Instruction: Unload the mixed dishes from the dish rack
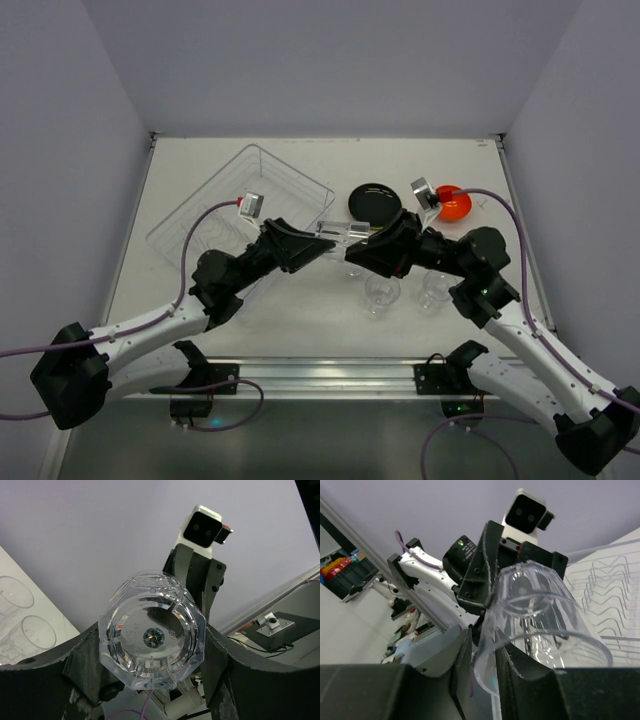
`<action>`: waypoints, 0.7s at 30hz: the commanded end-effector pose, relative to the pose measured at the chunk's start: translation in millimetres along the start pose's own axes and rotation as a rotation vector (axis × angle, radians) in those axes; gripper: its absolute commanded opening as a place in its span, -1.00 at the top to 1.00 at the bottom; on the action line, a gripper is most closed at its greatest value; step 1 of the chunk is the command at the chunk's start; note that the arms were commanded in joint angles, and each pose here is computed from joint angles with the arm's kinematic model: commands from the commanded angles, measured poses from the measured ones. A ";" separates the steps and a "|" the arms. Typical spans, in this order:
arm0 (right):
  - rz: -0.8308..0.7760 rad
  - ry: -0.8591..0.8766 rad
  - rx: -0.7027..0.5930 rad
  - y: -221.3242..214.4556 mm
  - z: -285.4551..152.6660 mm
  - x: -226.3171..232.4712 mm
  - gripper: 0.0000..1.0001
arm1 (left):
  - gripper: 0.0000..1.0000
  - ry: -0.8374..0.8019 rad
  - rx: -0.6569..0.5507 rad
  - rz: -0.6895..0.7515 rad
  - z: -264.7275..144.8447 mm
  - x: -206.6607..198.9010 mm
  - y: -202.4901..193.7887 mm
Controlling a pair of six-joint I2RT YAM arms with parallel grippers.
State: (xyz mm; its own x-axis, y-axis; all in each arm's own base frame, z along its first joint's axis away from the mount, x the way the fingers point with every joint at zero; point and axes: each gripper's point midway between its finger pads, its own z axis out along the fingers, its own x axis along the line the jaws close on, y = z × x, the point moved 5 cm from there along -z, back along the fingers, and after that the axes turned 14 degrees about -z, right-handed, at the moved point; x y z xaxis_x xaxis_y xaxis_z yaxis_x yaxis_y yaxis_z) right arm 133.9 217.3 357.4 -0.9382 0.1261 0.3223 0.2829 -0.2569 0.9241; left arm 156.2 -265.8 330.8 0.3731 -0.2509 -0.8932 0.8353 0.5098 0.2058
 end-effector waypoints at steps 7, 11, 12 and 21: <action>-0.180 0.069 -0.083 21.6 5.1 13.8 1.00 | 0.59 -0.015 -0.051 0.073 1.2 -12.7 5.6; -0.186 -0.088 -0.052 19.5 -6.6 5.4 1.00 | -1.00 0.220 -0.138 0.199 -3.4 5.6 22.4; -0.213 -0.126 -0.047 21.6 -11.2 5.5 1.00 | -1.00 0.297 -0.171 0.240 -6.0 8.7 29.7; -0.182 -0.485 0.382 -18.3 -8.4 -25.3 1.00 | -1.00 1.049 -0.594 0.632 -127.0 -21.9 100.7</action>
State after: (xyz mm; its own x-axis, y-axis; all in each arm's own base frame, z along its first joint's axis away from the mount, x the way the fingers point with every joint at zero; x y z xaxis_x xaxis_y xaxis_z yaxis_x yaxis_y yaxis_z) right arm 143.4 211.7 358.3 -0.8694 0.4389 0.2268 0.2251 -0.0567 0.9727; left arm 186.5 -175.4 347.3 0.2054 0.4710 -0.8579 0.3983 0.7605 0.5129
